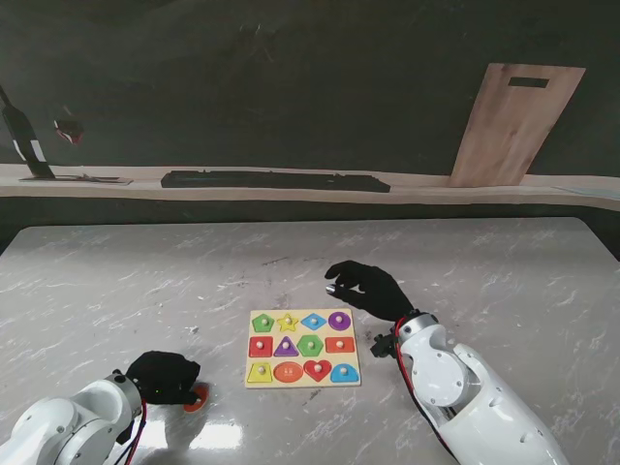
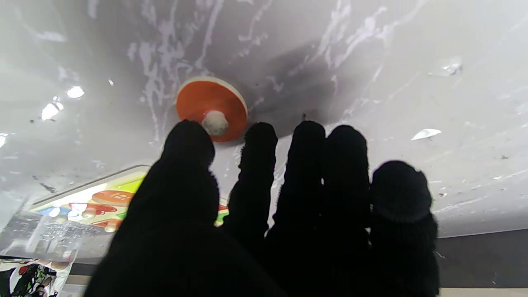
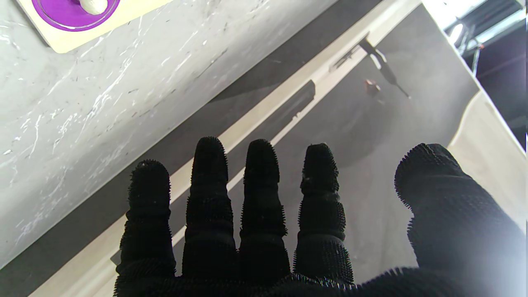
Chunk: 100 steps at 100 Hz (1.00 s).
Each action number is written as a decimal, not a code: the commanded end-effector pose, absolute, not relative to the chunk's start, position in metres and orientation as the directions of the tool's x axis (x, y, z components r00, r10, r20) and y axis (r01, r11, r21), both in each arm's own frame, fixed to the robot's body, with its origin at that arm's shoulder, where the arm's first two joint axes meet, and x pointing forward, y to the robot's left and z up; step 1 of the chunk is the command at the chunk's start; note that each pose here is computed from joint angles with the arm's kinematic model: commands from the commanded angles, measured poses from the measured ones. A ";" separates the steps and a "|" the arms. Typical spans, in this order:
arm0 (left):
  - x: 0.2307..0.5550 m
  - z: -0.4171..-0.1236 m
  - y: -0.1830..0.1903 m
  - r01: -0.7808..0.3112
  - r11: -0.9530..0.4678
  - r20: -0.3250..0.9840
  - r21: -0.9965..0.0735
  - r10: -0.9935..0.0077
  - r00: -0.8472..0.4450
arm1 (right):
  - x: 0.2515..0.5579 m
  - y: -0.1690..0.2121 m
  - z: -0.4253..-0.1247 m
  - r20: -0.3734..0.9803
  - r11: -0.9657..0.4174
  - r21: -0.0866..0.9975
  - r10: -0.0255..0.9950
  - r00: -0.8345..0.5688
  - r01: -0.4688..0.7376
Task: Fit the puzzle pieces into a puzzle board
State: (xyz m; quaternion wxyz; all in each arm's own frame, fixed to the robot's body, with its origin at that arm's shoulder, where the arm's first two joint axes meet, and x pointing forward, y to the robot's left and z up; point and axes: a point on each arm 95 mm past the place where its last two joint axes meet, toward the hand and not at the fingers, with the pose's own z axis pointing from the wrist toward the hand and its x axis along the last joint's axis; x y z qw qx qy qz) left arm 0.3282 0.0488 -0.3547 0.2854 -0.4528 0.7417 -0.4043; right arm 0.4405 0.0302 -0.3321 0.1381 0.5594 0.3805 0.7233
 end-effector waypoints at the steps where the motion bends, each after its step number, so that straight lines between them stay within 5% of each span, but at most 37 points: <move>1: 0.327 -0.355 0.047 -0.448 0.260 -0.050 -0.855 -0.902 -0.429 | 0.438 0.034 -0.333 0.707 -0.673 0.702 0.621 -0.338 0.231; 100: 0.330 -0.359 0.041 -0.476 0.291 -0.063 -0.830 -0.897 -0.438 | 0.438 0.032 -0.332 0.706 -0.675 0.703 0.624 -0.335 0.226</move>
